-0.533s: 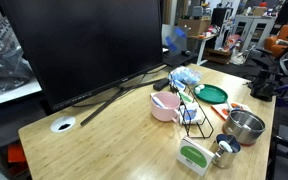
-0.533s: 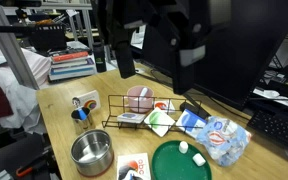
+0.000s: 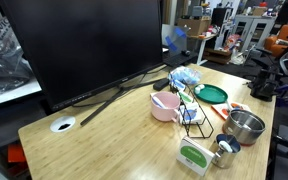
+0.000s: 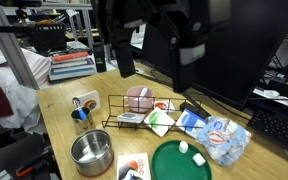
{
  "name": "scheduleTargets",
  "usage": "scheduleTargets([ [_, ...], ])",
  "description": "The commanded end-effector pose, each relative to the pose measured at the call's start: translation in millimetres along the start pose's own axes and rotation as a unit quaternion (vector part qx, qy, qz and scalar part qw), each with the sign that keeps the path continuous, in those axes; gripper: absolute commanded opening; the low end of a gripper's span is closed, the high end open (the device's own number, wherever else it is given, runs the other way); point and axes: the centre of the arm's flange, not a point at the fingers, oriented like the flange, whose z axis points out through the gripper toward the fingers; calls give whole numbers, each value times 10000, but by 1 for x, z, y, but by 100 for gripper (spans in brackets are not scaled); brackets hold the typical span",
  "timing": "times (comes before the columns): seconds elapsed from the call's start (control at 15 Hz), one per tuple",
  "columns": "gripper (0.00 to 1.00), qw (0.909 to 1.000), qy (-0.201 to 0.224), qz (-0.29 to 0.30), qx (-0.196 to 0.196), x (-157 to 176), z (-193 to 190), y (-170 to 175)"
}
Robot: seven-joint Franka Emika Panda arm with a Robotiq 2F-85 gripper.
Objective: Pick up the white object from the silver jug and put it on the table.
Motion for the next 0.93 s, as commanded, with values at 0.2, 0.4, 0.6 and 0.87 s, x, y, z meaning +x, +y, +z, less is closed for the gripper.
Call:
scheduleTargets([
  [0.2,100,9885,131,-1445,429,36,-4,-64],
  [0.4,100,9710,68,-2329,541,55,0,-118],
  [0.6,100,9458,13,-3217,449,60,4,-154],
  [0.87,100,9327,-3,-3586,395,58,7,-164],
])
